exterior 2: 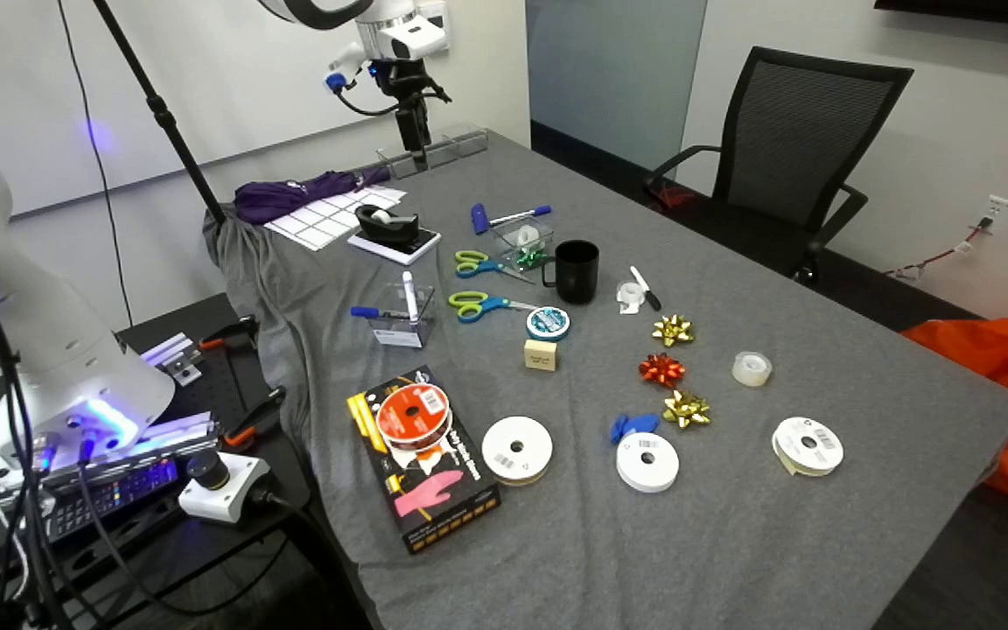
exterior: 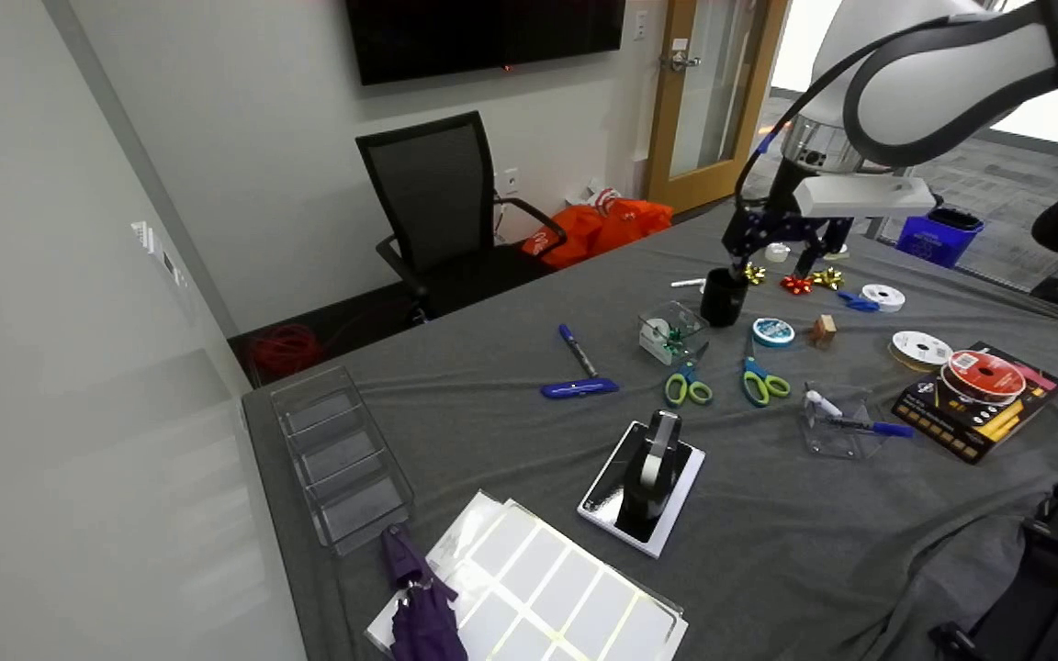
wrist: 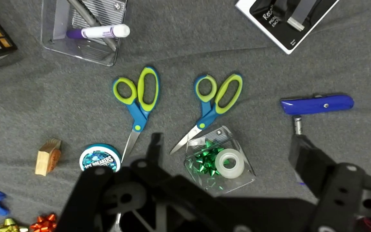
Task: Put the right scissors in the bowl furthest from you
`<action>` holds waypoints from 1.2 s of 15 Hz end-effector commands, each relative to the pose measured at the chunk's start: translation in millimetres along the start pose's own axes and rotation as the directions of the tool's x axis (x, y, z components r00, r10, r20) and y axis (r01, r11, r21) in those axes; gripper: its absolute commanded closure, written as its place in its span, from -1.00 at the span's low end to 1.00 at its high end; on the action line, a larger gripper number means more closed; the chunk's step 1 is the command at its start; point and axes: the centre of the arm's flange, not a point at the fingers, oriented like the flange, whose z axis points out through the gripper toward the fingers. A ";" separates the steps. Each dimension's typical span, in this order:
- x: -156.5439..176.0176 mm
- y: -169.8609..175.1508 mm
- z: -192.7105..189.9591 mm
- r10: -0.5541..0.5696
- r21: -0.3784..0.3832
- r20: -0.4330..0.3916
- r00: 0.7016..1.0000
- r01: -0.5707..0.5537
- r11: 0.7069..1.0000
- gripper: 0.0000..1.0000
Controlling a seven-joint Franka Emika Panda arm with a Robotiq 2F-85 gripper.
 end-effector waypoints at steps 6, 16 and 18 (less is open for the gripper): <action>45.8 26.6 85.2 0.000 -0.079 0.150 0.989 0.012 0.997 -1.00; 79.9 58.2 177.5 0.001 -0.105 0.198 0.980 0.021 0.994 -1.00; 91.9 64.7 188.3 0.026 -0.118 0.192 0.981 -0.003 0.993 -1.00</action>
